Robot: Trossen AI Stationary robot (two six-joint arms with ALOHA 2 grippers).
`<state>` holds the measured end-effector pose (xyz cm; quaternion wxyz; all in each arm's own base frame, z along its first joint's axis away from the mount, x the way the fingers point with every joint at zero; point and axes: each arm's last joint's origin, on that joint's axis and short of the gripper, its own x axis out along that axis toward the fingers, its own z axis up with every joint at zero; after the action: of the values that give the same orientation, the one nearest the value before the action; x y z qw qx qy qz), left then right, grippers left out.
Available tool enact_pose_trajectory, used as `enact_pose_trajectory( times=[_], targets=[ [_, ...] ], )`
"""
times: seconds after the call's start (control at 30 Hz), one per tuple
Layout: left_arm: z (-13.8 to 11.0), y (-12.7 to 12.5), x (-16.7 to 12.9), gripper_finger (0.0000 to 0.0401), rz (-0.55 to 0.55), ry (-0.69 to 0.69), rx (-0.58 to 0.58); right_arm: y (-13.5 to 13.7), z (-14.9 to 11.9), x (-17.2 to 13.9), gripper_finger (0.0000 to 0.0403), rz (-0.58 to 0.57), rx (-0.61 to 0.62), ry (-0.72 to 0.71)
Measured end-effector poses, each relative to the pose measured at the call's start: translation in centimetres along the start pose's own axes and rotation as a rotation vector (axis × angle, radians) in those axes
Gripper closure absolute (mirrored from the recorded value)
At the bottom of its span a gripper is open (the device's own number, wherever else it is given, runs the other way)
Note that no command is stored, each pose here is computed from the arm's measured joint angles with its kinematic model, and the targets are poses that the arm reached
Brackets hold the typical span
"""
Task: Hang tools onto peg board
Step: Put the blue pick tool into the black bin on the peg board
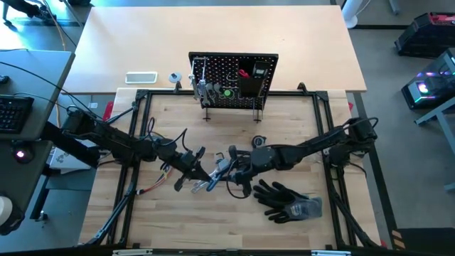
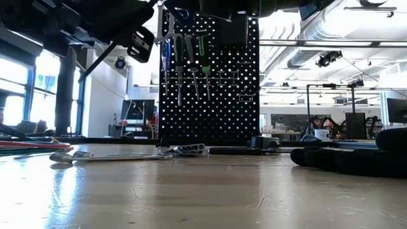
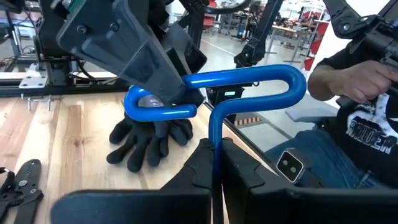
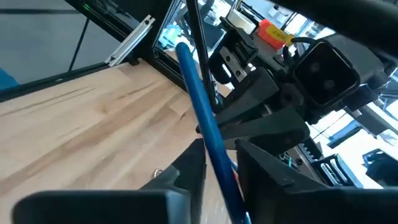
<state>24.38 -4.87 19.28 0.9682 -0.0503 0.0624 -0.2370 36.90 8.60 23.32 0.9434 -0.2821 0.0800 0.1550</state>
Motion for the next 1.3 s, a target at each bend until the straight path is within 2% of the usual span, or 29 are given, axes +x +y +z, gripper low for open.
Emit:
enact_pose_trajectory(
  times=[0.27,0.6,0.87,1.1,1.3],
  targets=[
    [0.0,0.2,-0.1,0.0400,0.003,-0.004,0.000,-0.2,-0.2,0.0,0.0381,0.024,0.007,-0.006],
    [-0.1,0.3,-0.1,0.0390,0.031,0.007,-0.004,-0.2,-0.4,0.0,0.0386,0.018,0.067,0.025],
    [-0.2,0.5,-0.1,0.0334,0.104,0.013,-0.010,-0.1,-0.1,-1.2,0.0388,0.009,0.129,0.134],
    [-0.3,0.8,-0.1,0.0279,0.179,0.029,0.051,0.2,1.3,-3.2,0.0388,-0.052,0.133,0.229],
    [-0.9,1.1,-0.2,0.0254,0.261,0.091,0.083,0.0,2.9,-6.0,0.0388,-0.134,0.157,0.310]
  ],
)
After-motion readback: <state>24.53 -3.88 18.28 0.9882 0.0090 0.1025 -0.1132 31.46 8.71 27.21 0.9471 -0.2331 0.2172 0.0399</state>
